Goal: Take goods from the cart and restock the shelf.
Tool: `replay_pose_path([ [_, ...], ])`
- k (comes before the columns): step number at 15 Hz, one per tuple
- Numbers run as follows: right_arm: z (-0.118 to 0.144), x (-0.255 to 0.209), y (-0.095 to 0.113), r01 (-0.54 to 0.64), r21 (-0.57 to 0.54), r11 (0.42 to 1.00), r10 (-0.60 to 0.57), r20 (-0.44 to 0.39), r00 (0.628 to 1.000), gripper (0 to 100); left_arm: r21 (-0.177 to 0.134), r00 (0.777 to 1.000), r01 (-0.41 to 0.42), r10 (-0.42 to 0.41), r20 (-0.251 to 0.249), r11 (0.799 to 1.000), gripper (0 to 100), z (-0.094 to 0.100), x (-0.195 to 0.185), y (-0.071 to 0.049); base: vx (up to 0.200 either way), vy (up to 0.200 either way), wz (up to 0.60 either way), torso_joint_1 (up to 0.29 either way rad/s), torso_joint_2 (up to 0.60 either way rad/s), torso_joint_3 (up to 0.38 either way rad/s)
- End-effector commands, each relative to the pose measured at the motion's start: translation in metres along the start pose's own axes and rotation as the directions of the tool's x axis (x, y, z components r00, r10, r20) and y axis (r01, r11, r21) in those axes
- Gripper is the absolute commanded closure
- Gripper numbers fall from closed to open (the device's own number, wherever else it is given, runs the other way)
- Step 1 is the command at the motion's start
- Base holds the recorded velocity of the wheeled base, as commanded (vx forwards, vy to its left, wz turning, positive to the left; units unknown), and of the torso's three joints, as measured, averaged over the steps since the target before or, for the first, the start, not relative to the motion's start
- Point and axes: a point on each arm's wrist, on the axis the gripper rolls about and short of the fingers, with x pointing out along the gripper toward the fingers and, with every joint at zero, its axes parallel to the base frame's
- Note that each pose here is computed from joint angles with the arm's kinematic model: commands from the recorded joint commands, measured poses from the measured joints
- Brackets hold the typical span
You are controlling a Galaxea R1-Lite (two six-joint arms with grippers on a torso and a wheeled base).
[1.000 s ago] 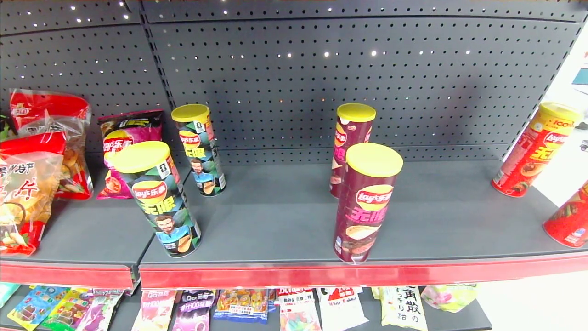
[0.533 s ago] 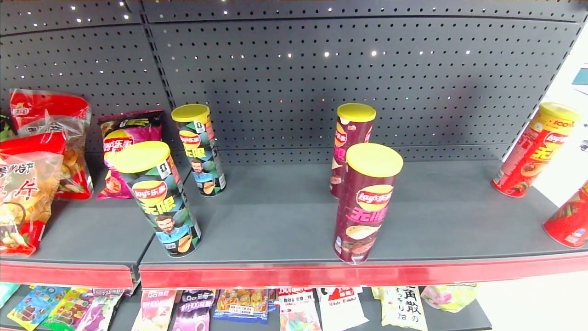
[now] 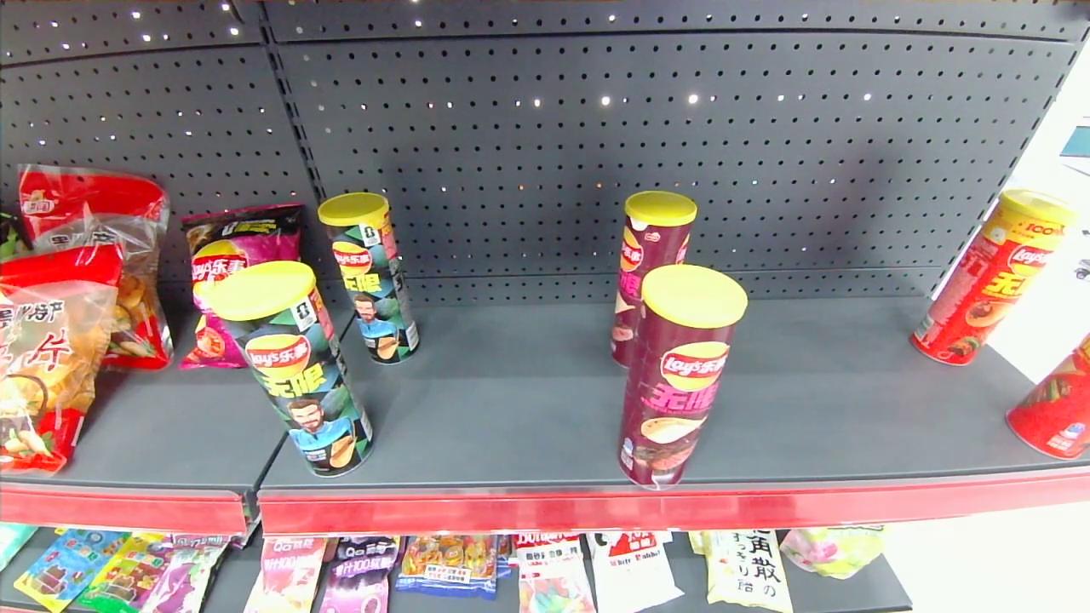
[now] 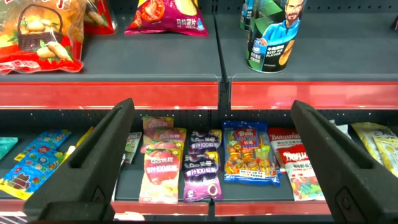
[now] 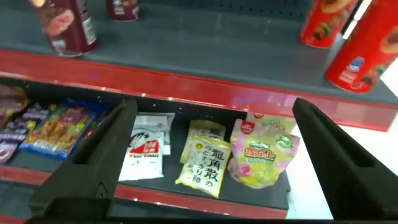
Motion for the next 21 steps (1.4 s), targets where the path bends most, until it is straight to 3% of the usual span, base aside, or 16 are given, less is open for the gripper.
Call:
replay_pose_path([
  [1, -0.0003, -0.0012, -0.0019, 0.092, 0.059, 0.994, -0.093, 0.014, 0.996, 0, 0.000, 1.000, -0.001, 0.001, 0.000, 1.000, 0, 0.0000, 0.0000, 0.0000, 0.000, 0.000, 0.00, 0.000, 0.00, 0.000],
  [2, -0.0020, -0.0009, -0.0037, 0.175, 0.085, 0.981, -0.176, 0.006, 0.984, 0, 0.000, 1.000, -0.001, 0.001, 0.000, 1.000, 0, 0.0000, 0.0000, 0.0000, 0.000, 0.000, 0.00, 0.000, 0.00, 0.000],
  [3, -0.0019, -0.0007, -0.0037, 0.174, 0.088, 0.981, -0.175, 0.012, 0.984, 0, 0.000, 1.000, -0.001, 0.001, 0.000, 1.000, 0, 0.0000, 0.0000, 0.0000, 0.000, 0.000, 0.00, 0.000, 0.00, 0.000],
  [4, -0.0020, -0.0006, -0.0036, 0.165, 0.088, 0.982, -0.166, 0.014, 0.986, 0, 0.000, 1.000, -0.001, 0.001, 0.000, 1.000, 0, 0.0000, 0.0000, 0.0000, 0.000, 0.000, 0.00, 0.000, 0.00, 0.000],
  [6, -0.0078, -0.0004, -0.0004, 0.045, 0.077, 0.996, -0.043, -0.037, 0.998, 0, 0.000, 1.000, -0.001, 0.001, 0.000, 1.000, 0, 0.0000, 0.0000, 0.0000, 0.000, 0.000, 0.00, 0.000, 0.00, 0.000],
  [21, -0.0074, -0.0001, -0.0005, 0.047, 0.079, 0.996, -0.045, -0.028, 0.999, 0, 0.000, 1.000, -0.001, 0.001, 0.000, 1.000, 0, 0.0000, 0.0000, 0.0000, 0.000, 0.000, 0.00, 0.000, 0.00, 0.000],
])
